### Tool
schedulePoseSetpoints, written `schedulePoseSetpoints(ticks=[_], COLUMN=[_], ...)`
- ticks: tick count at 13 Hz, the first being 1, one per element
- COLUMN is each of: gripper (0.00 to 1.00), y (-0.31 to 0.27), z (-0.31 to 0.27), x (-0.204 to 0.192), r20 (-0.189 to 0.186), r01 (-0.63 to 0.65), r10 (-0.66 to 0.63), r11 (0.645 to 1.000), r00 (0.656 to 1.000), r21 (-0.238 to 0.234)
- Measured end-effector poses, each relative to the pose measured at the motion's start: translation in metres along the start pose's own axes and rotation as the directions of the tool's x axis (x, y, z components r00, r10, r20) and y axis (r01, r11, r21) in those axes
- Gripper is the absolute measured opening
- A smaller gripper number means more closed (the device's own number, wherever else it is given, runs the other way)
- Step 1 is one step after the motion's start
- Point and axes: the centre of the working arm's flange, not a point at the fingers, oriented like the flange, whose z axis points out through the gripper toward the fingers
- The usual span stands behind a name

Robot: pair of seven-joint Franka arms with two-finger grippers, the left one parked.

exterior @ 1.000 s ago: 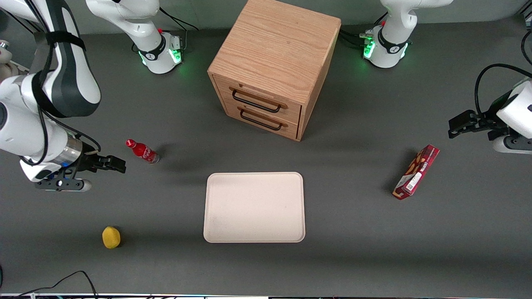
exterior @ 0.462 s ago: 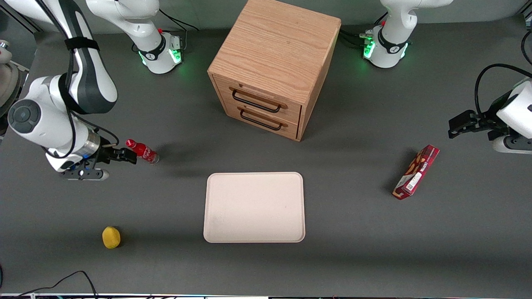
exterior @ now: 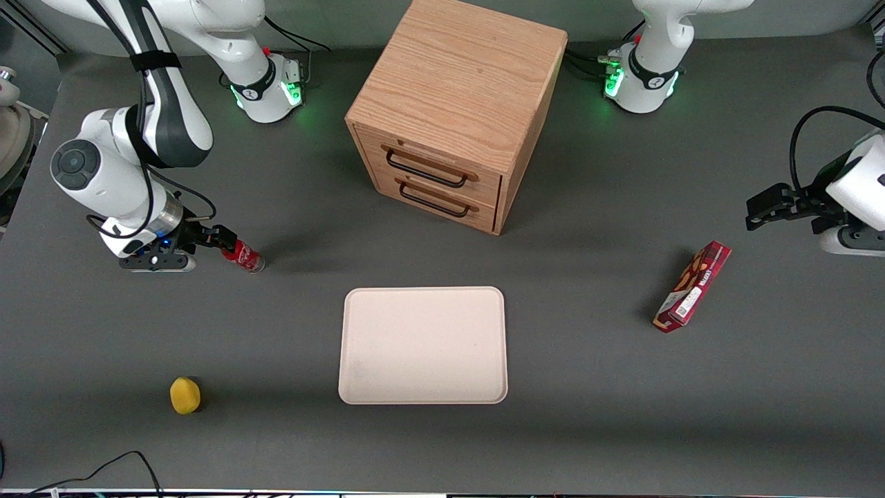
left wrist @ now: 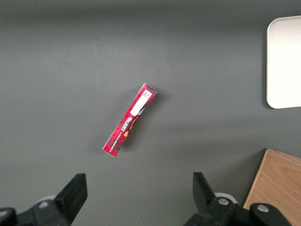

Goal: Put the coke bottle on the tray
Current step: 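Move the open right gripper over the red Coca-Cola bottle and lower, then close the right gripper around the bottle's neck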

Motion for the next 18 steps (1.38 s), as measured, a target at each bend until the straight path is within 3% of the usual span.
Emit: schedulePoseSetpoints(ticks=[1,4,5,9,11,12,17,18], gripper=[0.86,0.47,0.44,0.46,0.63,0.66,0.62,0.52], y=[0.01,0.015,0.009,-0.005,-0.005,-0.005,-0.005,-0.005], z=[0.005,0.006,0.004,-0.001,0.0,0.0,0.001,0.002], x=[-0.003,-0.005,-0.006,-0.009,-0.009,-0.009,-0.01,-0.011], r20=[0.003,0.006,0.004,-0.003,-0.001,-0.001,0.004,0.006], r01=[-0.001,-0.018,-0.024,-0.014,-0.019,-0.019,-0.021,-0.021], r10=[0.001,0.018,0.024,0.014,0.019,0.019,0.02,0.021], r11=[1.0,1.0,0.999,0.998,0.998,0.998,0.998,0.998], r00=[1.0,1.0,1.0,1.0,1.0,1.0,1.0,1.0], r21=[0.0,0.02,0.039,0.055,0.059,0.06,0.061,0.061])
